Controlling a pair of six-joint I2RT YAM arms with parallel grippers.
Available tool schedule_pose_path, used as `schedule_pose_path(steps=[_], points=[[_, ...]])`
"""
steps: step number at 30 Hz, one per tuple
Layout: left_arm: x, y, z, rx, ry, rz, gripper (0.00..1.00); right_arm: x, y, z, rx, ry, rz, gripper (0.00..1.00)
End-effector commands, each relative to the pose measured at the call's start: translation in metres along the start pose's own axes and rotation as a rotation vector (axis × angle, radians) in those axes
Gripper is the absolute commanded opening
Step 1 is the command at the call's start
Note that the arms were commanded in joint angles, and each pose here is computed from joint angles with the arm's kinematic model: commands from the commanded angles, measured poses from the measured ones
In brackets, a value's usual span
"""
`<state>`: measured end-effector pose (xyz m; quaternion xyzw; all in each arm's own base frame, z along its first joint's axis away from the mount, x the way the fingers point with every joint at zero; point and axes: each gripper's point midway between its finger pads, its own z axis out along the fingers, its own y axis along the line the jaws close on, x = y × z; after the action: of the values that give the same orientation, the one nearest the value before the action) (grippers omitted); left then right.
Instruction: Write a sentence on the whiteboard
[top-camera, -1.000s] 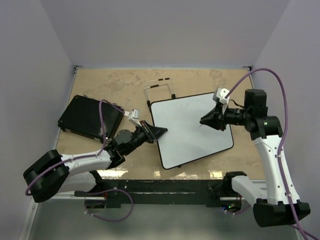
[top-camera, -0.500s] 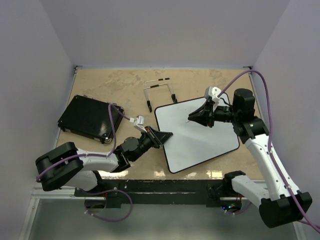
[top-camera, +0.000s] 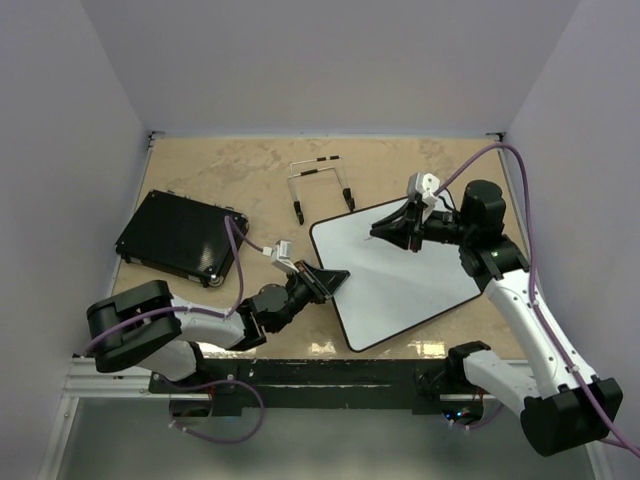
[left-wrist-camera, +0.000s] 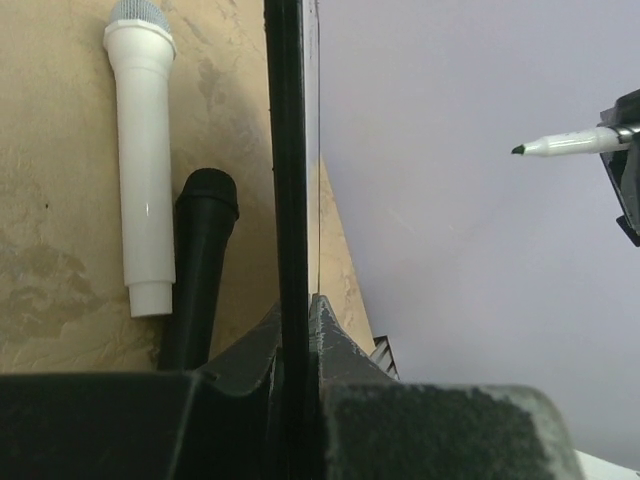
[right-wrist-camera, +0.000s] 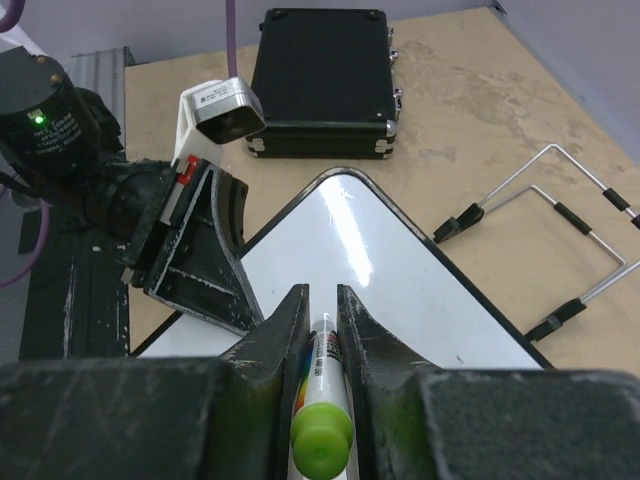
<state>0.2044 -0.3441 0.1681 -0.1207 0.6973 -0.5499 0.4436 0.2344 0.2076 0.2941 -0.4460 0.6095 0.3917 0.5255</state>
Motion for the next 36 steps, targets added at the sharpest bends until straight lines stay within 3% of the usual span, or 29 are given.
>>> schedule_pose_path(steps=[1, 9, 21, 36], points=[[-0.017, -0.042, 0.017, 0.098, -0.118, -0.117, 0.0, 0.002, -0.01, 0.008, 0.008, -0.026, -0.043, 0.0], [-0.001, -0.042, 0.021, 0.074, -0.11, -0.101, 0.0, 0.011, 0.003, 0.008, -0.073, -0.001, -0.087, 0.0], [0.009, -0.044, 0.014, 0.07, -0.145, -0.077, 0.0, 0.018, 0.009, -0.004, -0.057, 0.051, -0.127, 0.0], [0.018, -0.036, 0.009, 0.028, -0.095, -0.014, 0.0, 0.014, 0.01, -0.013, -0.06, 0.09, -0.123, 0.0]])
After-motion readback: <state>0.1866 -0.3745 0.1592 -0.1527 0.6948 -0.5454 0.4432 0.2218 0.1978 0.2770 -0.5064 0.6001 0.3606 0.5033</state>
